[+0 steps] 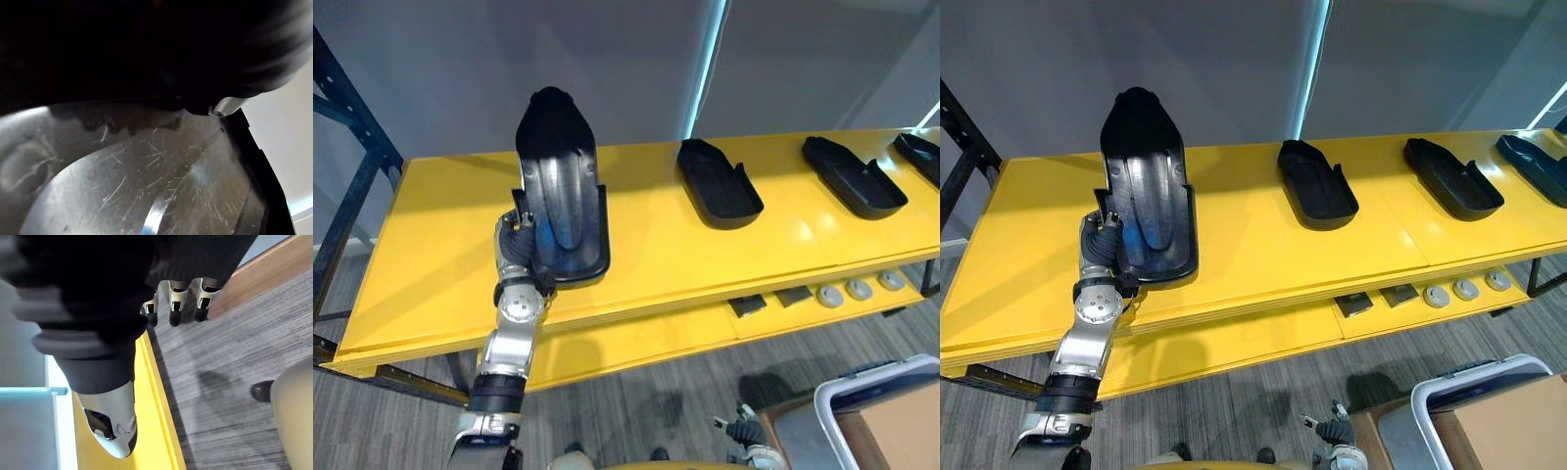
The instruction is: Walk over and take plastic housings, then place them on the shelf
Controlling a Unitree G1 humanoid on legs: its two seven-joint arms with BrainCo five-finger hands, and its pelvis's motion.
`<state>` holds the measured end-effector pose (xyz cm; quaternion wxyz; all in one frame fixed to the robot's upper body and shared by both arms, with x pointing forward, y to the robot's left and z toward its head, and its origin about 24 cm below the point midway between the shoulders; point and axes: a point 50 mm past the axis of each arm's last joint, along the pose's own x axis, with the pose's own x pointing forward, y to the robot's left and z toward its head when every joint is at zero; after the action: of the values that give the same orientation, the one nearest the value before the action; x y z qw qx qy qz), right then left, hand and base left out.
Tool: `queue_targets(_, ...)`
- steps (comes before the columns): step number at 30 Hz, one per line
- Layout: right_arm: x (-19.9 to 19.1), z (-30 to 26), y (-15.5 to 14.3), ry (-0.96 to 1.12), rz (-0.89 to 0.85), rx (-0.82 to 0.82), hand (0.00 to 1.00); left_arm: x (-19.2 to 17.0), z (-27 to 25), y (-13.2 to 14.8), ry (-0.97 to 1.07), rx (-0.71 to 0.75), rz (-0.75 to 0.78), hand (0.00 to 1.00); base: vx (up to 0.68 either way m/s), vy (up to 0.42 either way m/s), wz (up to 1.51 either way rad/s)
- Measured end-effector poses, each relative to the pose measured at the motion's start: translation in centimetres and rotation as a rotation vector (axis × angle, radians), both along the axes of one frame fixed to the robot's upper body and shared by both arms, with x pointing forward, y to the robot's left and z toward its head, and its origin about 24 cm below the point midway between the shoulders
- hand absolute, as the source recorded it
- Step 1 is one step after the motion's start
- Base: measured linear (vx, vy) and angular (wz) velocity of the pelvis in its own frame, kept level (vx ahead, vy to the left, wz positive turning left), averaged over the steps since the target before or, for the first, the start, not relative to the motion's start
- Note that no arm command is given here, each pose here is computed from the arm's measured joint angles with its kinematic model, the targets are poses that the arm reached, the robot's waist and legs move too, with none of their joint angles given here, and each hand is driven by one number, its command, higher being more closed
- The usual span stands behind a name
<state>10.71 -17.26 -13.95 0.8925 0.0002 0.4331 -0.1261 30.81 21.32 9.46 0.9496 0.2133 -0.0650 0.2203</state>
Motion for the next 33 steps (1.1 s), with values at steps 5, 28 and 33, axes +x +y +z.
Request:
queue_targets(5, 0.1, 0.0, 0.0, -0.006, 0.001, 0.000, 0.00, 0.5, 0.2, 0.1, 0.006, -0.006, 0.021, 1.00, -0.05, 0.010, 0.00)
queue_targets(28, 1.1, 0.8, -0.1, -0.068, -0.005, -0.002, 0.00, 2.0, 1.9, 1.3, -0.051, -0.091, 0.143, 0.00, 0.00, -0.001, 0.00)
queue_targets(33, 1.1, 0.8, -0.1, -0.068, -0.005, -0.003, 0.00, 1.9, 1.7, 1.3, -0.051, -0.118, 0.152, 0.00, 0.00, 0.000, 0.00)
